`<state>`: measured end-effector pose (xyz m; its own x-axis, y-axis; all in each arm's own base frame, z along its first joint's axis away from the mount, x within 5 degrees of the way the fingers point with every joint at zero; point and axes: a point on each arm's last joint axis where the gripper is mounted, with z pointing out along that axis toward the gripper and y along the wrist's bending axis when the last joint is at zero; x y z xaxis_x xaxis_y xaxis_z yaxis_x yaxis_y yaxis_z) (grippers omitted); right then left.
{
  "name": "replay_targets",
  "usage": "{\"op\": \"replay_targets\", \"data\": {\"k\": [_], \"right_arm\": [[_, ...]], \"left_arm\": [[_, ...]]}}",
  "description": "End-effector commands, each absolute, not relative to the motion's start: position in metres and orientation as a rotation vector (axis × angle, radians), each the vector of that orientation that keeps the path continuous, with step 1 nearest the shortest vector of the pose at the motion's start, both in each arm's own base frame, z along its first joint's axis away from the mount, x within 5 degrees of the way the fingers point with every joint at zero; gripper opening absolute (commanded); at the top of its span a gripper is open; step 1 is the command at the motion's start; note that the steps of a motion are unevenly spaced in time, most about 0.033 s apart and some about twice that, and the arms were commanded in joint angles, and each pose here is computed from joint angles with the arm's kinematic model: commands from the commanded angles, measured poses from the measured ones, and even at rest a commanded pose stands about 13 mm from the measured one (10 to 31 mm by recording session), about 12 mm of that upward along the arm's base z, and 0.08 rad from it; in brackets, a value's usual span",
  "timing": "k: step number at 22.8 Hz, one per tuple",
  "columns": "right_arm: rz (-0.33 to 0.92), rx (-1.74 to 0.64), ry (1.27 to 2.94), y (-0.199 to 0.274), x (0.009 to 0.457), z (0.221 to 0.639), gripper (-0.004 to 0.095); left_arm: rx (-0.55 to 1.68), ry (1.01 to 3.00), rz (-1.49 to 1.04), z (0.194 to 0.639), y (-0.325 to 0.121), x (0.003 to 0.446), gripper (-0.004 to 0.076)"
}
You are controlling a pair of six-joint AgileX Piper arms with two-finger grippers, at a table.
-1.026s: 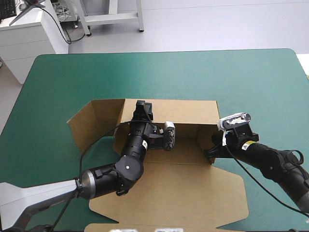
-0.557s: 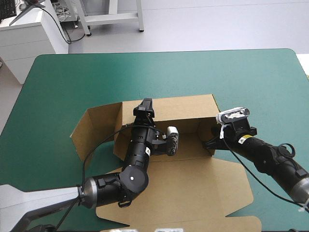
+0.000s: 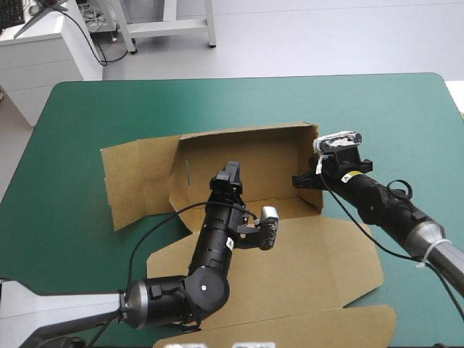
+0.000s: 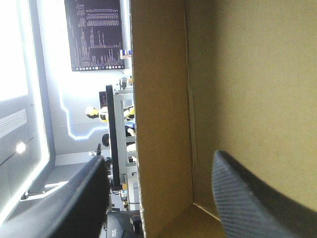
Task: Fold the box
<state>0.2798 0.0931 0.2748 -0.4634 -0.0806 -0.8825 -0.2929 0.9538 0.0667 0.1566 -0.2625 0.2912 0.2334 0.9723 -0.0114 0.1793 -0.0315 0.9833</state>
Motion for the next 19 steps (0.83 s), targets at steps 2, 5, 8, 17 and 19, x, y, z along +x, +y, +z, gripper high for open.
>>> {"op": "replay_targets", "data": {"k": [2,5,8,17,19], "right_arm": [[0.214,-0.238,1.931,0.084,0.288,0.304,-0.0007],[0.190,-0.196,1.977,0.068,0.291,0.301,-0.0008],[0.179,-0.191,1.990,0.063,0.291,0.300,-0.0008],[0.180,-0.192,1.991,0.063,0.291,0.301,-0.0008],[0.187,-0.187,1.996,0.063,0.291,0.300,-0.0008]], "left_arm": [[1.351,1.124,0.972,0.314,-0.258,0.155,0.0225],[1.370,1.116,0.951,0.313,-0.260,0.154,-0.0002],[1.482,1.141,0.885,0.306,-0.264,0.153,-0.0001],[1.901,1.734,0.221,0.345,-0.252,0.173,-0.0001],[1.724,1.933,0.034,0.378,-0.231,0.197,-0.0003]]}}
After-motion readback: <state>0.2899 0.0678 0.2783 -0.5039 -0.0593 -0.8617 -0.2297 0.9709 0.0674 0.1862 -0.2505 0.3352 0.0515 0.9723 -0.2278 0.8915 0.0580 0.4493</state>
